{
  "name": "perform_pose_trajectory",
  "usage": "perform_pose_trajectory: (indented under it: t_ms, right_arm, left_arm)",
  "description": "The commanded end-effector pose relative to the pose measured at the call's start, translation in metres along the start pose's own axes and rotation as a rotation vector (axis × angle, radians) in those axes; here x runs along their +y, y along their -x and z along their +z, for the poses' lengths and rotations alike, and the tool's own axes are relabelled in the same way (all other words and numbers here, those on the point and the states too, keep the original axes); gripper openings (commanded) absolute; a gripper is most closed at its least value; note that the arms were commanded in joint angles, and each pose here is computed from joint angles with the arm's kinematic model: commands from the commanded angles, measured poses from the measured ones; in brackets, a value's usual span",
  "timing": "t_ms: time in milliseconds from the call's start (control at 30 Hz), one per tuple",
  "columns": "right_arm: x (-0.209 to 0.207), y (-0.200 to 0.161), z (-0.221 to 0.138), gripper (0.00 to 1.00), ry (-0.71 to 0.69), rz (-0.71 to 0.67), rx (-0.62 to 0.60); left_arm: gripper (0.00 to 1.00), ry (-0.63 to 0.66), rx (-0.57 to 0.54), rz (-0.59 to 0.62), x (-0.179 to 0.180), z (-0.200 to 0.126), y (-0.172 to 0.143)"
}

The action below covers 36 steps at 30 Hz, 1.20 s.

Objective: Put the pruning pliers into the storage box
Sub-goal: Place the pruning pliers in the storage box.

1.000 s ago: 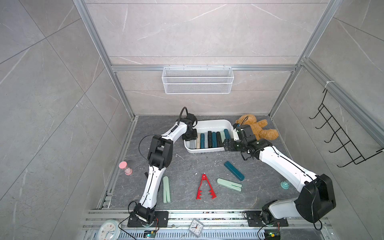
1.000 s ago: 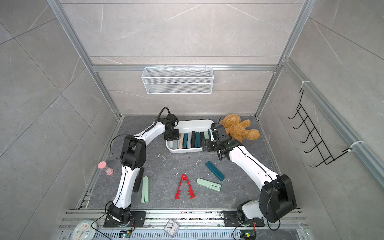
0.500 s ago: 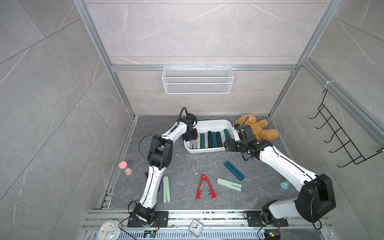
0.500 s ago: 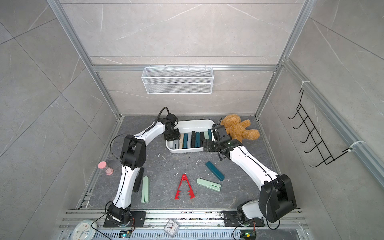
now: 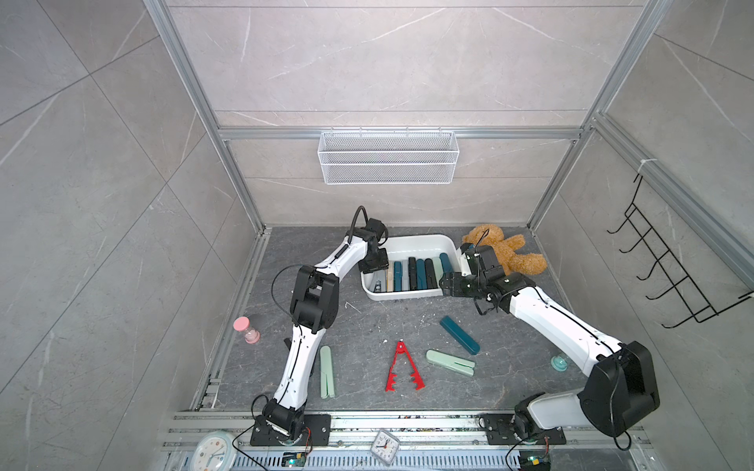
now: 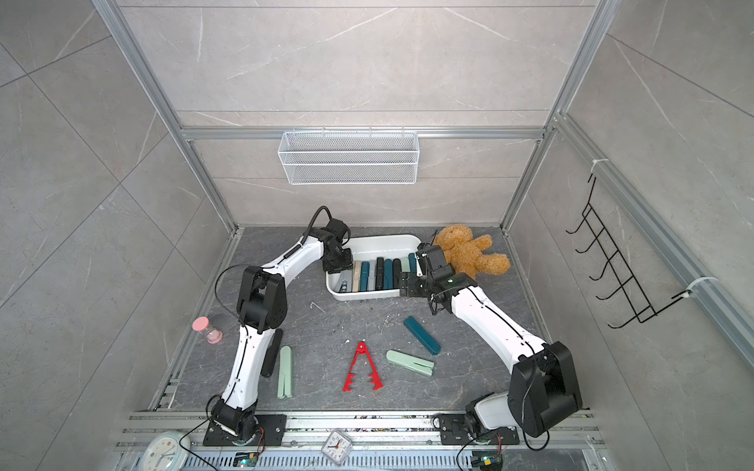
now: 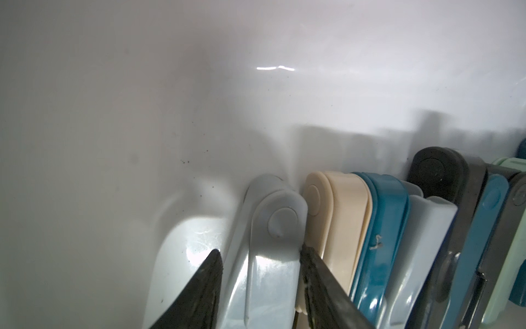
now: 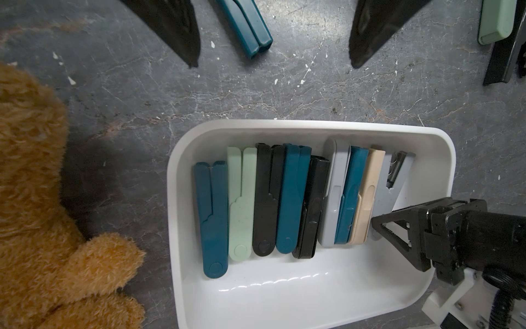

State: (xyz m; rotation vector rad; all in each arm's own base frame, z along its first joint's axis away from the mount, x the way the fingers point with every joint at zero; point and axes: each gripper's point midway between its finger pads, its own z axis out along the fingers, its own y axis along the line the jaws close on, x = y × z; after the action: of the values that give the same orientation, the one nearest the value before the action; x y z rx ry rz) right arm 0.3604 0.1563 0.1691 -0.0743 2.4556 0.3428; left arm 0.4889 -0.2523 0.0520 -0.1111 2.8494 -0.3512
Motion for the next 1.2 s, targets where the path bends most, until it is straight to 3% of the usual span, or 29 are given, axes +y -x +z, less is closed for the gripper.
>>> perform_pose_trajectory:
  t_ms: [0, 200, 533, 567, 800, 1167]
  right_arm:
    - [-0.005, -0.004, 0.004, 0.83, -0.009, 0.019, 0.005]
    - [-0.006, -0.004, 0.004, 0.83, -0.012, 0.021, 0.007]
    - [-0.008, -0.003, 0.004, 0.83, -0.011, 0.025, 0.008]
    - [-0.008, -0.003, 0.005, 0.83, -0.012, 0.024, 0.009]
    - [-0.014, -0.015, 0.01, 0.84, -0.022, -0.021, 0.04]
    - [-0.038, -0.074, 0.021, 0.8, -0.098, -0.221, 0.3]
  left_arm:
    - [0.48, 0.004, 0.007, 0.008, -0.001, -0.003, 0.001]
    - [0.48, 0.021, 0.041, 0.007, 0.004, 0.002, -0.009]
    - [0.5, -0.041, -0.021, -0.007, -0.009, -0.018, 0.002]
    - [0.51, -0.055, -0.052, -0.004, -0.013, -0.035, 0.008]
    - [0.57, -0.077, -0.128, 0.023, -0.023, -0.063, 0.018]
    - [0.74, -0.099, -0.246, 0.08, -0.033, -0.104, 0.021]
